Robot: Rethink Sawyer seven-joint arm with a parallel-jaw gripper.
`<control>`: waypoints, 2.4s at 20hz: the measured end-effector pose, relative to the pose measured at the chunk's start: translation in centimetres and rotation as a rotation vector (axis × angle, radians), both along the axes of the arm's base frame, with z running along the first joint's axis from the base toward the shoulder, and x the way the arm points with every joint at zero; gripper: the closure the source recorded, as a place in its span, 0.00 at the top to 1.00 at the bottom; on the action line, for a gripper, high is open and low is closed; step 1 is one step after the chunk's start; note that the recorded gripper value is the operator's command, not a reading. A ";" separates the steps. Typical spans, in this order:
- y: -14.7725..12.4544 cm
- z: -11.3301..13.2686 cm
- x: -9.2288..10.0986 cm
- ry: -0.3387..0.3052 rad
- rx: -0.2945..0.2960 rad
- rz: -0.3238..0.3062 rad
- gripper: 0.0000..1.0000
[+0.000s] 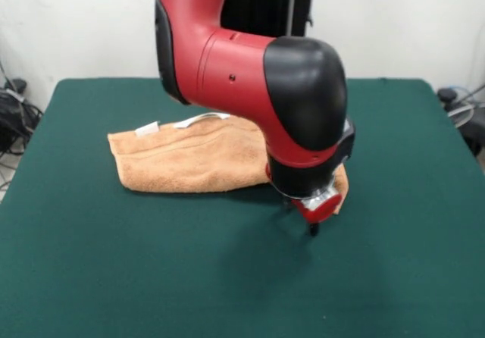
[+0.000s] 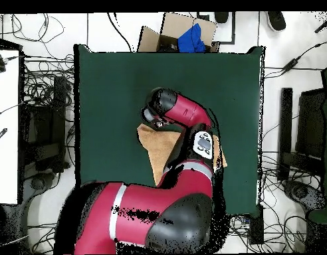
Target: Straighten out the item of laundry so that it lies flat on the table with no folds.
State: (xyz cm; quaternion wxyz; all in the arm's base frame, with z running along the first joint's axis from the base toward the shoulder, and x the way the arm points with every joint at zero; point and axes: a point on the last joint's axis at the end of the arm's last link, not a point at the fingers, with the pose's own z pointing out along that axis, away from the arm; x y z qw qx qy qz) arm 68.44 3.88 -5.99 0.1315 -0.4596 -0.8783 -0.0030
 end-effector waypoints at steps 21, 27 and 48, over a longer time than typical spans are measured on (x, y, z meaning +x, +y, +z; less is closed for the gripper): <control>6.5 1.2 -0.8 0.063 0.043 0.077 1.00; 6.6 2.7 -0.8 0.109 0.069 0.079 1.00; 3.2 3.6 0.0 0.066 0.052 0.030 0.00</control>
